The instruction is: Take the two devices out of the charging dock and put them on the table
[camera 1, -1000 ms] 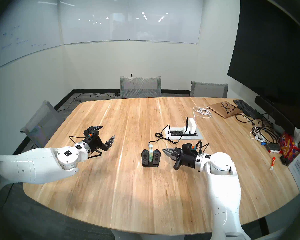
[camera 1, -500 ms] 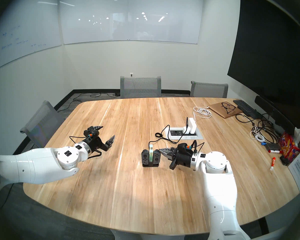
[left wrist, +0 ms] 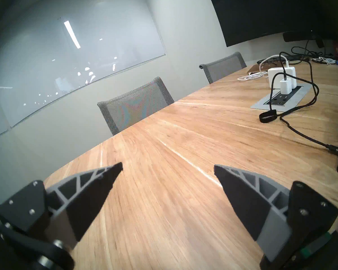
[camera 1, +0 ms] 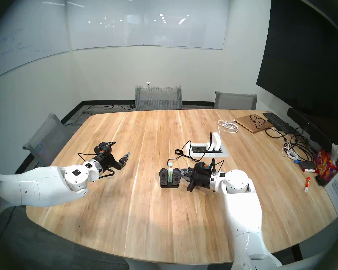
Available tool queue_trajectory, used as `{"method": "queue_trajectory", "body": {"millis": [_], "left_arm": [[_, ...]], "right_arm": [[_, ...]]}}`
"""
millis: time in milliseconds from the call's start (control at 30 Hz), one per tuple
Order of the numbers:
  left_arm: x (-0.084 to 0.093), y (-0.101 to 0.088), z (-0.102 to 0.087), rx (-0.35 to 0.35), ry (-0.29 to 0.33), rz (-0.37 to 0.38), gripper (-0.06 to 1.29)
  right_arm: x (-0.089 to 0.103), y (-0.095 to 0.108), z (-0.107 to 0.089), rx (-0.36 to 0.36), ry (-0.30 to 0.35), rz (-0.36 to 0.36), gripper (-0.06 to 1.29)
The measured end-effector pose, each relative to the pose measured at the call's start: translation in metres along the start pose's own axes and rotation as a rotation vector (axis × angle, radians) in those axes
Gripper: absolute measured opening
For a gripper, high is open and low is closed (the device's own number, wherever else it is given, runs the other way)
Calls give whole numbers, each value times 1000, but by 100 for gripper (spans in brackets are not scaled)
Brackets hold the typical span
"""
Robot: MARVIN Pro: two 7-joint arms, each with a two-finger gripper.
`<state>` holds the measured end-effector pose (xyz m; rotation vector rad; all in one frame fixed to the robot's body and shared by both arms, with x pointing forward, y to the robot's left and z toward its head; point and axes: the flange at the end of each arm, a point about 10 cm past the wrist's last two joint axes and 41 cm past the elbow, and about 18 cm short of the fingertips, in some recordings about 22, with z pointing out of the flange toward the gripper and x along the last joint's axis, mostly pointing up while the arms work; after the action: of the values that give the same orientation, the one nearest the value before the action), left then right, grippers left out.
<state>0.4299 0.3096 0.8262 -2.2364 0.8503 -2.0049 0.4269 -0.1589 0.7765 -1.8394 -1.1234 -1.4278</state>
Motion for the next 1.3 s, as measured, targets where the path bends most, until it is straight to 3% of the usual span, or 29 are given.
{"method": "queue_trajectory", "body": {"millis": [1300], "left_arm": [[0, 0, 0, 0, 0, 0, 127]], "right_arm": [[1, 10, 13, 28, -56, 4, -2]]}}
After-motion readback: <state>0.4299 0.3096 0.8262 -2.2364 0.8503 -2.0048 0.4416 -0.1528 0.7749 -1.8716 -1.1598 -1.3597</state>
